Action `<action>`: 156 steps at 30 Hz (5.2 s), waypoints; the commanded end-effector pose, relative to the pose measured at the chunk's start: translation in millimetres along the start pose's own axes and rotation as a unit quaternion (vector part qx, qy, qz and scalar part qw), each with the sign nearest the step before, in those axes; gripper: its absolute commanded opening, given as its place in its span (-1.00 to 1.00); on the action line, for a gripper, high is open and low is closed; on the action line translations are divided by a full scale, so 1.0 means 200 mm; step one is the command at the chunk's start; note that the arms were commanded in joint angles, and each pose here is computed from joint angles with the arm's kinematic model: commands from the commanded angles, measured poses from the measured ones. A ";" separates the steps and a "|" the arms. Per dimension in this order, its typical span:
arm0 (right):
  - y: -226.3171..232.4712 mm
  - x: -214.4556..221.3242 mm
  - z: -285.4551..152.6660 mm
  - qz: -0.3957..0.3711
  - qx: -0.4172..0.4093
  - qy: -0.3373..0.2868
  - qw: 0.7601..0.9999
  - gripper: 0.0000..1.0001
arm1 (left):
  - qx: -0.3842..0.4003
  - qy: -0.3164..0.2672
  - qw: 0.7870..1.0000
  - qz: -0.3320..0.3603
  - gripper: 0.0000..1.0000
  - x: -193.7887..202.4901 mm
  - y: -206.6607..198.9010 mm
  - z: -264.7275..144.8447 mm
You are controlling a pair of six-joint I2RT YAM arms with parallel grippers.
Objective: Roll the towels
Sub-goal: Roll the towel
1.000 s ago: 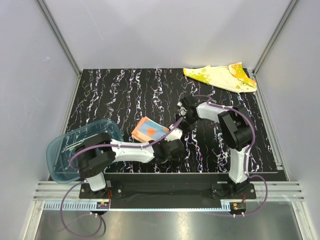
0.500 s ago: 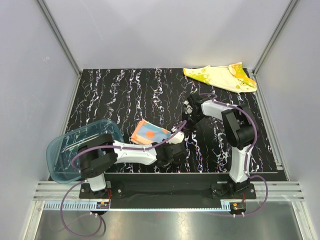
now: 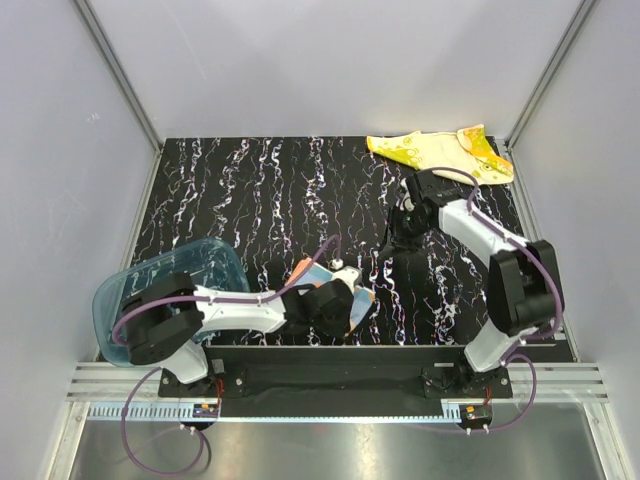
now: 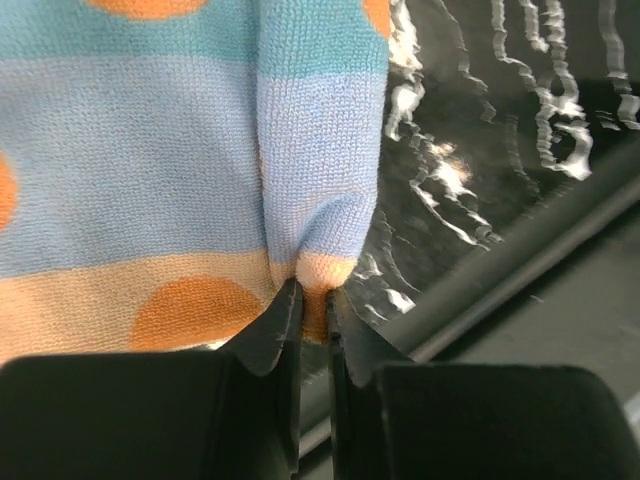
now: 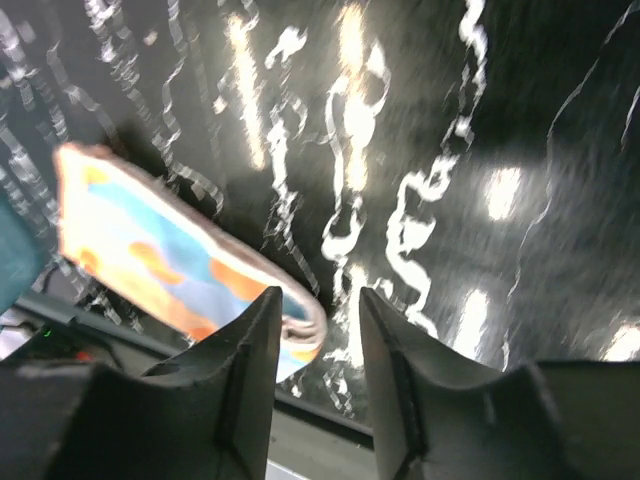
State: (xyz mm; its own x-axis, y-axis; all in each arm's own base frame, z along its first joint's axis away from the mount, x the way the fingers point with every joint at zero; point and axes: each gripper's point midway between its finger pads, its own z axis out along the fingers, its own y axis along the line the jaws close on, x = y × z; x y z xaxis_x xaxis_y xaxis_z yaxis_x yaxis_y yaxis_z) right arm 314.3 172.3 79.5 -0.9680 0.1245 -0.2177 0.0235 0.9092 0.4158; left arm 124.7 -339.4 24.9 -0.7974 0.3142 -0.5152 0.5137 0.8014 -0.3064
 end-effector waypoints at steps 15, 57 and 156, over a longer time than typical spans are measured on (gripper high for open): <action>0.23 0.35 -0.26 0.021 -0.184 -0.002 0.983 0.12 | 0.334 -0.022 0.887 -0.318 -1.00 -0.16 -0.17 -0.26; 0.31 0.80 0.26 0.009 -0.203 0.061 0.977 0.11 | 0.239 0.007 0.811 -0.534 -1.00 0.12 0.15 -0.11; 0.20 0.72 0.22 -0.014 -0.013 0.086 0.996 -0.68 | -0.232 -0.039 0.968 0.087 -0.62 0.32 0.18 0.01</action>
State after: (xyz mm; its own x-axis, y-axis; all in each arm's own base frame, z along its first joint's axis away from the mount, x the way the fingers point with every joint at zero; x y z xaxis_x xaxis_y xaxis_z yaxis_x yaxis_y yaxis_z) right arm 176.0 246.7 25.0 -0.9985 0.0475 -0.0257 0.0296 0.8790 0.4759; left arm 112.1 -340.6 22.2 -0.6089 0.3343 -0.7194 0.4235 0.9038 0.0615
